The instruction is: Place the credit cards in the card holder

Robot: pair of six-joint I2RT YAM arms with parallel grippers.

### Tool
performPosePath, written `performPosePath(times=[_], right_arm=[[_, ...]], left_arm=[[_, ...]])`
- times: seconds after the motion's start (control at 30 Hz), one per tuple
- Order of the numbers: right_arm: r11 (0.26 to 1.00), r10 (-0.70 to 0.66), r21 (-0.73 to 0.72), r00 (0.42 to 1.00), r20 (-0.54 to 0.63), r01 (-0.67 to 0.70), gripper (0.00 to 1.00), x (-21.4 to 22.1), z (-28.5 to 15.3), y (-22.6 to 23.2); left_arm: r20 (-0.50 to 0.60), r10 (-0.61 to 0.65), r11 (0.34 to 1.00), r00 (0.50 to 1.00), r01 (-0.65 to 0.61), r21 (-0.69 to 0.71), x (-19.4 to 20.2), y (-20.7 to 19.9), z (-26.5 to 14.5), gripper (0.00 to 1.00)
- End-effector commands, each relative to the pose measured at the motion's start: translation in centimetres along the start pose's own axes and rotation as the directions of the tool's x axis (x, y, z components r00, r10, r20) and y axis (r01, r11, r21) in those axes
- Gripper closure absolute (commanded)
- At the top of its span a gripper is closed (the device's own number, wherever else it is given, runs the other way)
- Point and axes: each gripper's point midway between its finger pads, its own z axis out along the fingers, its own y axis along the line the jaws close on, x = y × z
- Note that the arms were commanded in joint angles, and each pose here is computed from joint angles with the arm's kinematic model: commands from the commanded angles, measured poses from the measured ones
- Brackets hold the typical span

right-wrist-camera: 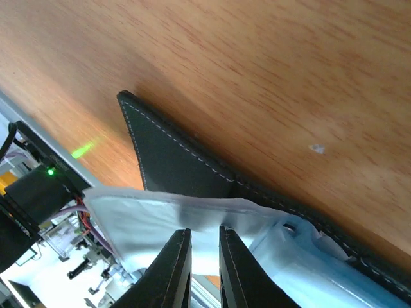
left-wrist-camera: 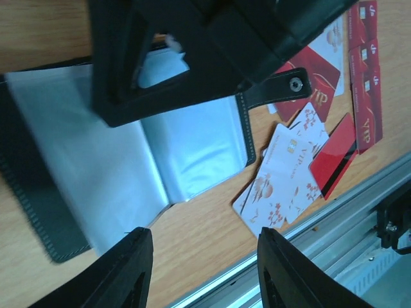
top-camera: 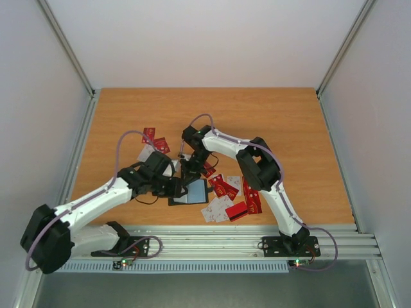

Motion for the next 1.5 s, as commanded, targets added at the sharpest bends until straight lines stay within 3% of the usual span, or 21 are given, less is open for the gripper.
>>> performPosePath(times=[0.0, 0.37, 0.6, 0.73, 0.93, 1.13, 1.3, 1.47], right_arm=[[1.0, -0.024, 0.01, 1.0, 0.015, 0.024, 0.86, 0.3, -1.3, 1.3], [0.995, -0.022, 0.096, 0.987, 0.159, 0.006, 0.85, 2.6, -8.4, 1.3], [0.97, 0.083, 0.202, 0.964, 0.253, -0.137, 0.81, 6.5, -12.1, -3.5], [0.943, 0.135, 0.25, 0.94, 0.312, -0.218, 0.78, 9.7, -14.0, -5.9], [0.901, 0.269, 0.233, 0.892, 0.364, -0.367, 0.62, 14.1, -14.4, -9.2], [0.869, 0.393, 0.117, 0.813, 0.429, -0.481, 0.45, 16.9, -14.2, -10.8], [0.812, 0.479, 0.087, 0.744, 0.466, -0.577, 0.23, 19.4, -14.2, -11.7], [0.783, 0.497, 0.093, 0.709, 0.5, -0.615, 0.16, 21.6, -15.0, -12.0]], left_arm=[[-0.014, 0.048, 0.994, 0.999, -0.046, 0.101, -0.9, -1.9, 1.9, 0.53], [-0.073, 0.037, 0.999, 0.997, -0.036, 0.026, -0.8, -0.2, 4.1, 0.55], [-0.097, 0.048, 0.998, 0.994, -0.05, -0.025, -0.3, 0.6, 3.5, 0.55], [-0.083, 0.109, 0.994, 0.991, -0.107, 0.033, -0.9, -1.2, 2.4, 0.54], [-0.054, 0.258, 0.962, 0.965, -0.251, 0.109, -2.0, -4.8, 0.9, 0.54], [-0.078, 0.406, 0.903, 0.91, -0.387, 0.184, -1.3, -9.7, 2.1, 0.53], [-0.108, 0.412, 0.901, 0.905, -0.386, 0.199, -0.9, -12.1, 3.7, 0.53], [-0.115, 0.361, 0.924, 0.926, -0.338, 0.176, -1.3, -13.5, 3.8, 0.53]])
